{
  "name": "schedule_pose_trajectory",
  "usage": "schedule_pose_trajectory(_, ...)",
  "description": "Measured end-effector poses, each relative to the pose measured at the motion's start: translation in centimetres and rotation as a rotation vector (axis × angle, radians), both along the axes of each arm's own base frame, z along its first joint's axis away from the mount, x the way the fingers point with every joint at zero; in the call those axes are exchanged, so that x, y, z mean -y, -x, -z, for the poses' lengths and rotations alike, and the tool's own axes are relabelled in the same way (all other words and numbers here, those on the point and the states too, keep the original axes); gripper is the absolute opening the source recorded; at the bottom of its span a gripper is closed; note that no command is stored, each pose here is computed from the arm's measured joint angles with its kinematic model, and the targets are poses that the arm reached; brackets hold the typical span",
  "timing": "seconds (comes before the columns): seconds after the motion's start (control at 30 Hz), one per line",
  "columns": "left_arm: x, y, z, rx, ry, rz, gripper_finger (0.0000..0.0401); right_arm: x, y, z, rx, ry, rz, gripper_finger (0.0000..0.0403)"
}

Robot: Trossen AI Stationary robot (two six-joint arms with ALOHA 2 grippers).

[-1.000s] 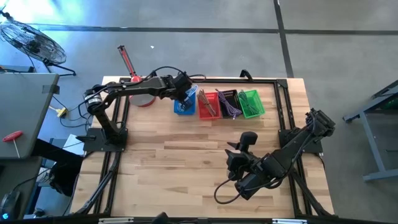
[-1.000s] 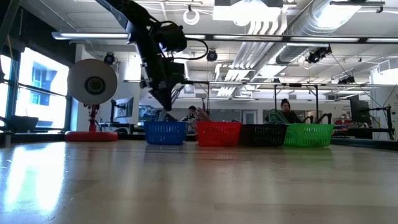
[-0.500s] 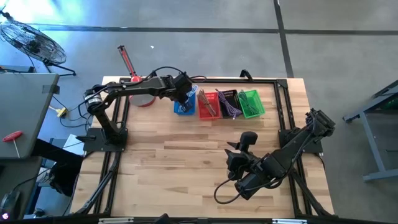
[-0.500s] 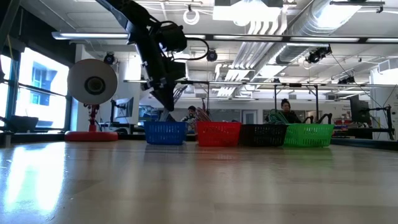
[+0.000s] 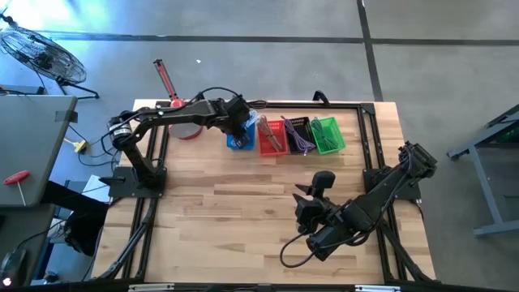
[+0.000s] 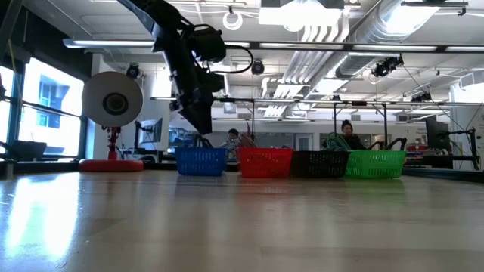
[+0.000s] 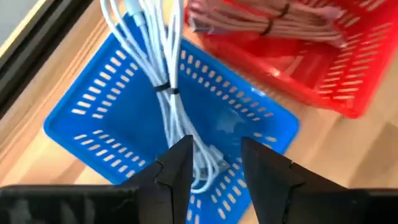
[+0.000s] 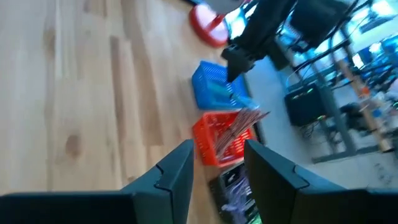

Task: Pick & Place USB Port
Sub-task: Return to Home Position

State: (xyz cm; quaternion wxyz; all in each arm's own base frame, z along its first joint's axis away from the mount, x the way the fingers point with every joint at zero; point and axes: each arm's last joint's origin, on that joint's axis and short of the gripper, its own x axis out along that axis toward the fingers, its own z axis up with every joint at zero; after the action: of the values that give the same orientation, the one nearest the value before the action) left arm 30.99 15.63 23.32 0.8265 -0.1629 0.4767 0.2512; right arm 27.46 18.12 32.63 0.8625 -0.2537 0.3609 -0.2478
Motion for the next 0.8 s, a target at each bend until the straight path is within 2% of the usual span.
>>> schedule_pose_trajectory(0.1,0.5,0.3,-1.2,0.013,0.042,0.025,0.0132,0.0,-0.1,-1.4,0.023,0.056,-0.018,0.0133)
schedule_pose_trajectory(0.23,1.3,0.9,-5.2,0.076,0.141,0.048,0.0133,0.4,0.1,-4.5,0.085,0.143,-0.027,0.0133)
schedule_pose_trajectory(0.37,3.2,2.5,-11.1,0.139,0.201,0.157,0.0133,2.6,1.7,-9.7,0.184,0.047,-0.021,0.0127)
schedule_pose_trajectory(0.47,5.6,4.6,-16.0,0.165,0.136,0.234,0.0133,5.5,4.2,-13.1,0.229,-0.060,-0.021,0.0115)
schedule_pose_trajectory(0.6,9.0,9.0,-22.1,0.241,-0.054,0.221,0.0133,10.1,8.7,-16.2,0.287,-0.267,-0.018,0.0100)
schedule_pose_trajectory(0.7,11.6,13.2,-25.6,0.324,-0.194,0.183,0.0133,12.9,11.9,-16.6,0.274,-0.391,-0.036,0.0092)
schedule_pose_trajectory(0.8,13.4,17.8,-27.1,0.393,-0.261,0.108,0.0128,14.7,14.4,-15.8,0.283,-0.416,-0.004,0.0077)
